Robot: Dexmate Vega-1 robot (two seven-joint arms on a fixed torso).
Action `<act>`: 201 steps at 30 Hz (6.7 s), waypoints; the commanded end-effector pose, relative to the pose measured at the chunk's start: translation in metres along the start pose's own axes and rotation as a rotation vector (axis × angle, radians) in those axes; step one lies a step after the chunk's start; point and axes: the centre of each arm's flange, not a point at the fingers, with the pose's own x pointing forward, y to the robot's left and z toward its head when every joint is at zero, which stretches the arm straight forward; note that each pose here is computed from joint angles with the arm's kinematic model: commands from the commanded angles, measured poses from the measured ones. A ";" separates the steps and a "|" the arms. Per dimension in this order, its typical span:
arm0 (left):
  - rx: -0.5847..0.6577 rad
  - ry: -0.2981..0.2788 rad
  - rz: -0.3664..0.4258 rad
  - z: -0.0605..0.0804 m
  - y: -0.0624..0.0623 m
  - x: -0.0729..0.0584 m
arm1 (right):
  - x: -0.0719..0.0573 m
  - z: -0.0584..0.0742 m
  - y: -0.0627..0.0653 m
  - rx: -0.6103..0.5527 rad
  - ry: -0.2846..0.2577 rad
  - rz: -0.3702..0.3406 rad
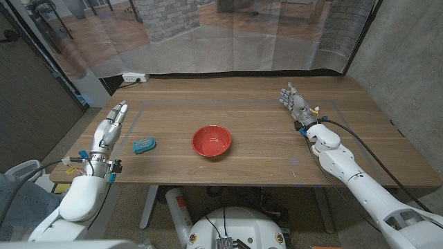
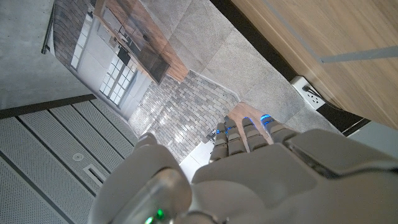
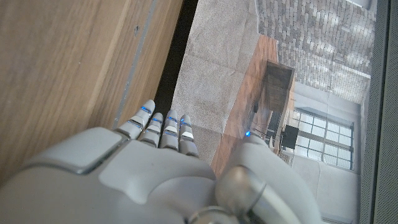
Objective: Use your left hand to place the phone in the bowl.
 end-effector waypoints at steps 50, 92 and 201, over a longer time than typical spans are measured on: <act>0.721 -0.017 0.171 0.033 -0.001 -0.016 | 0.001 -0.010 0.005 -0.004 0.024 0.011; 1.068 0.135 0.153 0.052 0.001 -0.014 | 0.001 -0.010 0.008 -0.003 0.020 0.007; 1.016 0.461 -0.271 -0.016 -0.046 0.033 | 0.000 -0.011 0.010 -0.004 0.028 -0.005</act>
